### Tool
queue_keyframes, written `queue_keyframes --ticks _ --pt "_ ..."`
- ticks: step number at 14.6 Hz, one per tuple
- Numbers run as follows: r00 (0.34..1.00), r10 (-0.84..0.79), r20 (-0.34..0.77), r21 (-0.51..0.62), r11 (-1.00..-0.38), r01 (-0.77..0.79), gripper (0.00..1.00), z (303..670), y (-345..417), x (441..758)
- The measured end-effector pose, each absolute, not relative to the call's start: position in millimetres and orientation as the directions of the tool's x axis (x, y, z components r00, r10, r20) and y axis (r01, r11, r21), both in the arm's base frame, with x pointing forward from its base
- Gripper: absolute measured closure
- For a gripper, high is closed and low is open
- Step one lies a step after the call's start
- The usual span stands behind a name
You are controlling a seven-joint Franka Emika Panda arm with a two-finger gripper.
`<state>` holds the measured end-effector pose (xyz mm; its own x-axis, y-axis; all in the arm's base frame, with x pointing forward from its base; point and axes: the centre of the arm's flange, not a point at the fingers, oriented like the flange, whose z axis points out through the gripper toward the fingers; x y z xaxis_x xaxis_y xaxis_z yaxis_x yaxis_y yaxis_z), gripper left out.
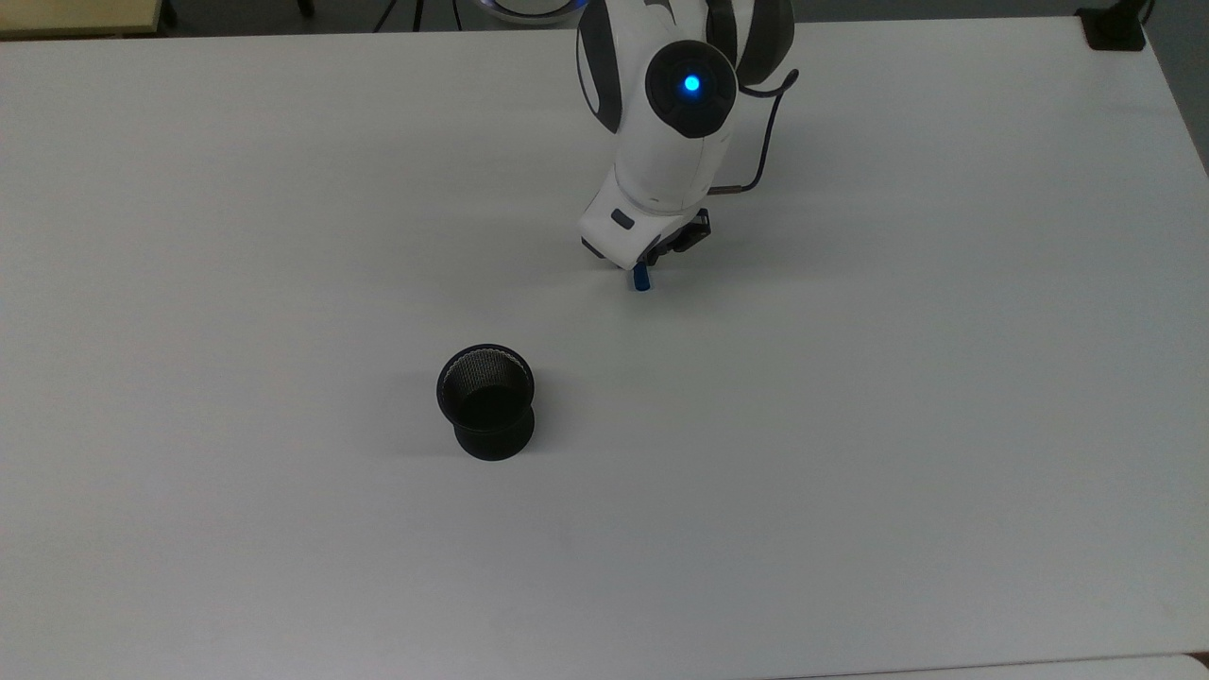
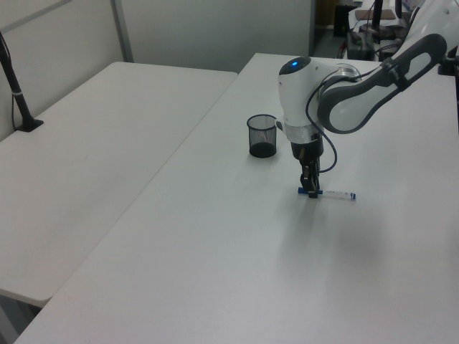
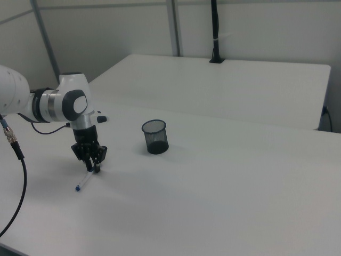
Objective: Insert the marker
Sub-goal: 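Close the gripper on the marker near its blue cap end, then lift the marker and carry it above the black mesh cup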
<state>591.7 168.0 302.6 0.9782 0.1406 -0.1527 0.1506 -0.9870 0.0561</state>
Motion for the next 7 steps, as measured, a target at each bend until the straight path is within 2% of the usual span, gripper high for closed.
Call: queue_keyframes --ticks 1,2,7 --pt "0.978 0.142 -0.152 0.057 -0.987 0.152 0.67 302.7 168.5 591.6" --pt "0.978 0.143 -0.152 0.057 -0.987 0.153 0.78 302.8 169.5 591.5" --pt "0.982 0.139 -0.131 0.058 -0.987 0.148 0.83 307.0 168.2 595.7"
